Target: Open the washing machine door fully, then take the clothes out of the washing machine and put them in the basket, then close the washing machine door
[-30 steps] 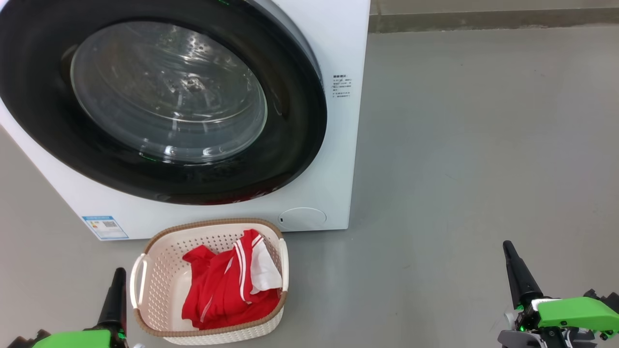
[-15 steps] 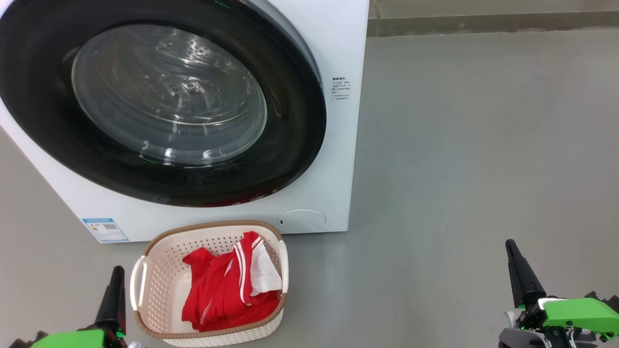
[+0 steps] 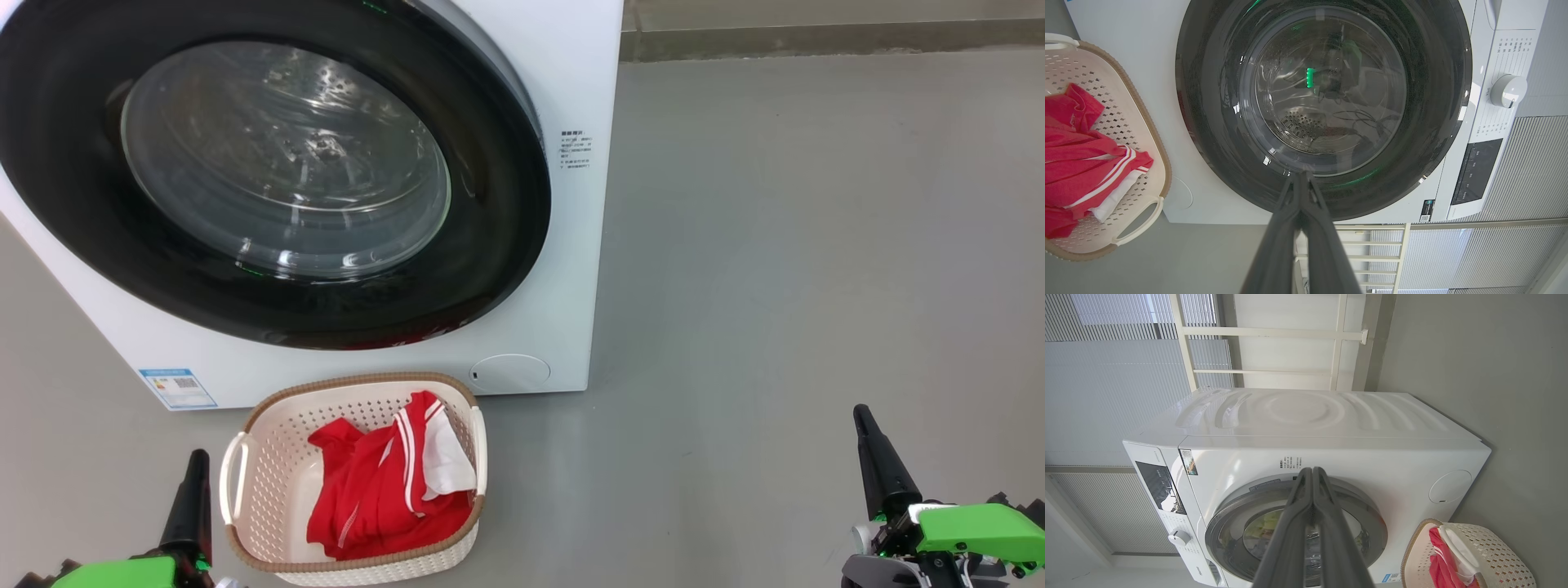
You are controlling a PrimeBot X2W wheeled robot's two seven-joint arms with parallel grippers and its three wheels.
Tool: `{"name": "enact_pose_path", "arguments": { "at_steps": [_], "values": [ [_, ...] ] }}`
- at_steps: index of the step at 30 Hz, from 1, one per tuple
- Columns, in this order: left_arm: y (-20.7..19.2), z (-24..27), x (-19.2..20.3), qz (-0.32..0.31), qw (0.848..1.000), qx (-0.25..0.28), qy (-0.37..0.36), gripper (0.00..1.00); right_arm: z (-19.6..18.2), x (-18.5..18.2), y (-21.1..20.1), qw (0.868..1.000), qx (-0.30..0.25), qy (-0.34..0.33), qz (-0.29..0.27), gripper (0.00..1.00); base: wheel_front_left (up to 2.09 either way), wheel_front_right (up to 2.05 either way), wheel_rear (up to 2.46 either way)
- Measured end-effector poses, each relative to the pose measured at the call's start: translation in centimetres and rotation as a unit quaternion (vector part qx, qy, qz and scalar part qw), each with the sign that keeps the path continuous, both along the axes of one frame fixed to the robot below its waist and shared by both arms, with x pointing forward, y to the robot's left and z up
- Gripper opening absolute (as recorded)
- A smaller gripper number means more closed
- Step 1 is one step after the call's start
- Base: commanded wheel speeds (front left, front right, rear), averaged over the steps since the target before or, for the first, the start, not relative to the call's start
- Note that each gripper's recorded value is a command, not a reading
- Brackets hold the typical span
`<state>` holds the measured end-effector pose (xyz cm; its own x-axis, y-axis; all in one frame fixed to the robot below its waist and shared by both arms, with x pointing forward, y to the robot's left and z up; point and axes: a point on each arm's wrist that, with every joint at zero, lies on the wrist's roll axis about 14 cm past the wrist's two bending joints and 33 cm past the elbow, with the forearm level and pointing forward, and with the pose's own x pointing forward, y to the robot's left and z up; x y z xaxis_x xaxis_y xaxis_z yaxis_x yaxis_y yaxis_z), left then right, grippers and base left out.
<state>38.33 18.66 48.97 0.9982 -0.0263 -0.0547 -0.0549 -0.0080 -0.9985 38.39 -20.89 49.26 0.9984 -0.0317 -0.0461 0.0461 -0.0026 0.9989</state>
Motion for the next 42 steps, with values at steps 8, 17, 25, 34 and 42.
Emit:
{"name": "enact_pose_path", "arguments": {
  "at_steps": [8,17,25,34,42],
  "values": [
    [-0.06,0.0,0.0,-0.002,1.0,-0.001,0.0,0.0,0.0,0.0,0.01,1.0,0.0,0.0,0.0,0.0,0.0,0.0,0.0],
    [-0.12,0.0,0.0,-0.001,1.0,-0.003,0.0,0.0,0.0,0.0,0.01,1.0,0.0,0.0,0.0,0.0,0.0,0.0,0.0],
    [-0.17,0.0,0.0,-0.002,1.0,-0.004,0.0,0.0,0.0,0.0,0.02,1.0,0.0,0.0,0.0,0.0,0.0,0.0,0.0],
    [-0.14,0.0,-0.01,-0.002,1.0,-0.004,0.0,0.0,0.0,0.0,0.03,1.0,0.001,0.0,0.0,0.0,0.0,0.0,0.0],
    [-0.13,0.0,-0.01,-0.001,1.0,-0.004,0.0,0.0,0.0,0.0,0.03,1.0,0.001,0.0,0.0,0.0,0.0,0.0,0.0]
  ]
}}
